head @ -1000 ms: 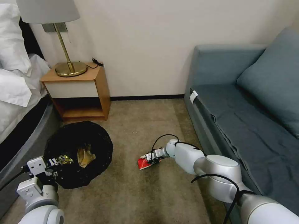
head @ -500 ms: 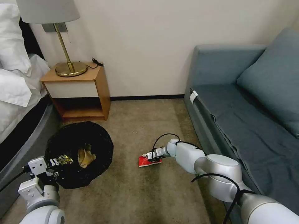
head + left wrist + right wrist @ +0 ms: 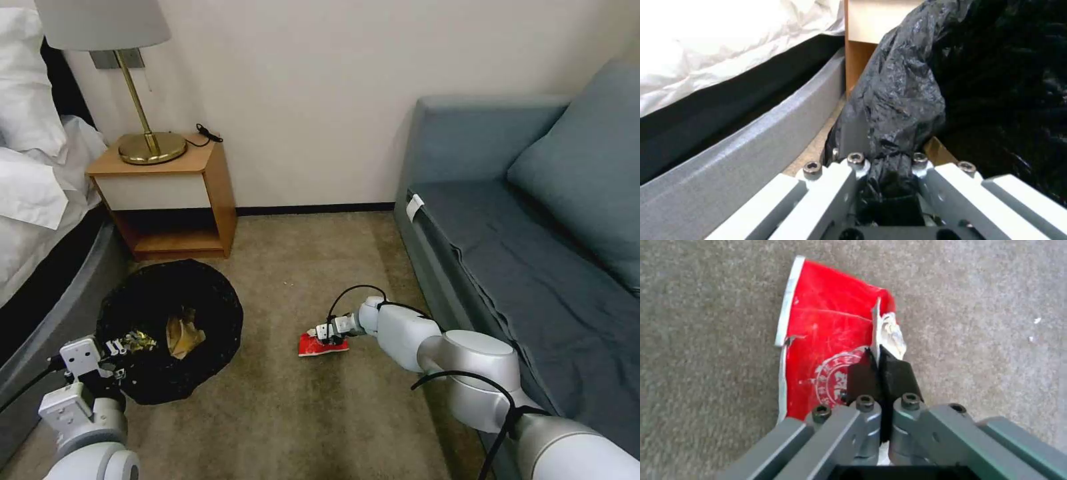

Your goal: Pick up the trash bin, then pick up the garbage on the floor and place it into the trash bin.

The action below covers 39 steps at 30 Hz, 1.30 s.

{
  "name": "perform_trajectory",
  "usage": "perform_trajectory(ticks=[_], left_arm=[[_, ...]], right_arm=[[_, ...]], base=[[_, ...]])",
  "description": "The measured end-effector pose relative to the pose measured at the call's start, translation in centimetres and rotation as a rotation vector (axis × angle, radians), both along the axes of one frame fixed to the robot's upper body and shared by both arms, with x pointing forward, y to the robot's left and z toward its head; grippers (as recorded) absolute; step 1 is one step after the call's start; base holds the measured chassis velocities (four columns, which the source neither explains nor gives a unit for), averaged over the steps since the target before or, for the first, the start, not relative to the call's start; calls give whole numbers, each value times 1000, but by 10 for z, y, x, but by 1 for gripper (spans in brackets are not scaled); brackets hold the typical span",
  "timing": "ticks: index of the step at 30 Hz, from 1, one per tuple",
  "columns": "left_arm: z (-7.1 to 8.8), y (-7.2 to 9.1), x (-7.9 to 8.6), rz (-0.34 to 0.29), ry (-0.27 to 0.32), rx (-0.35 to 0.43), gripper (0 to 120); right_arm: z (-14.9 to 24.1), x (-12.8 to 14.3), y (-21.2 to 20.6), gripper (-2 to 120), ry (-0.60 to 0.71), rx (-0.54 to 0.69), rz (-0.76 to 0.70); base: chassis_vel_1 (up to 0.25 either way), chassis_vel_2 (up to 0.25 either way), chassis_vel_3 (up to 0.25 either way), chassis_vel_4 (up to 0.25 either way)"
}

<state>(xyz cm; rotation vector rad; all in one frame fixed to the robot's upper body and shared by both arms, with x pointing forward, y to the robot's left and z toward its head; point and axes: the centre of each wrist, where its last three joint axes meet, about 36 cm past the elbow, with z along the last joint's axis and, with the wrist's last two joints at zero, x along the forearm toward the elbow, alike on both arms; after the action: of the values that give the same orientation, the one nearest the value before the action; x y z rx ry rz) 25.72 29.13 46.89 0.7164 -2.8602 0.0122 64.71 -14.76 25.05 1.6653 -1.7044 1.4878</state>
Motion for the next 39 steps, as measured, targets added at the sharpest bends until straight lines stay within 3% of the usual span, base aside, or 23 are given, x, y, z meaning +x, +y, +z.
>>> perform_trajectory(ticks=[12,28,34,39], left_arm=[[-3,2,2,5,6,-3,2],[-9,4,5,10,25,-10,2],[-12,4,6,11,33,-10,2],[-15,4,7,9,40,-9,2]], right_arm=[[23,8,-18,0,-18,98,17],[47,-1,-24,0,-4,271,7],[57,-4,-38,0,-21,321,-9],[71,-12,-77,0,-40,359,-66]], base=[[0,0,0,0],[0,0,0,0],[0,0,0,0],[0,0,0,0]])
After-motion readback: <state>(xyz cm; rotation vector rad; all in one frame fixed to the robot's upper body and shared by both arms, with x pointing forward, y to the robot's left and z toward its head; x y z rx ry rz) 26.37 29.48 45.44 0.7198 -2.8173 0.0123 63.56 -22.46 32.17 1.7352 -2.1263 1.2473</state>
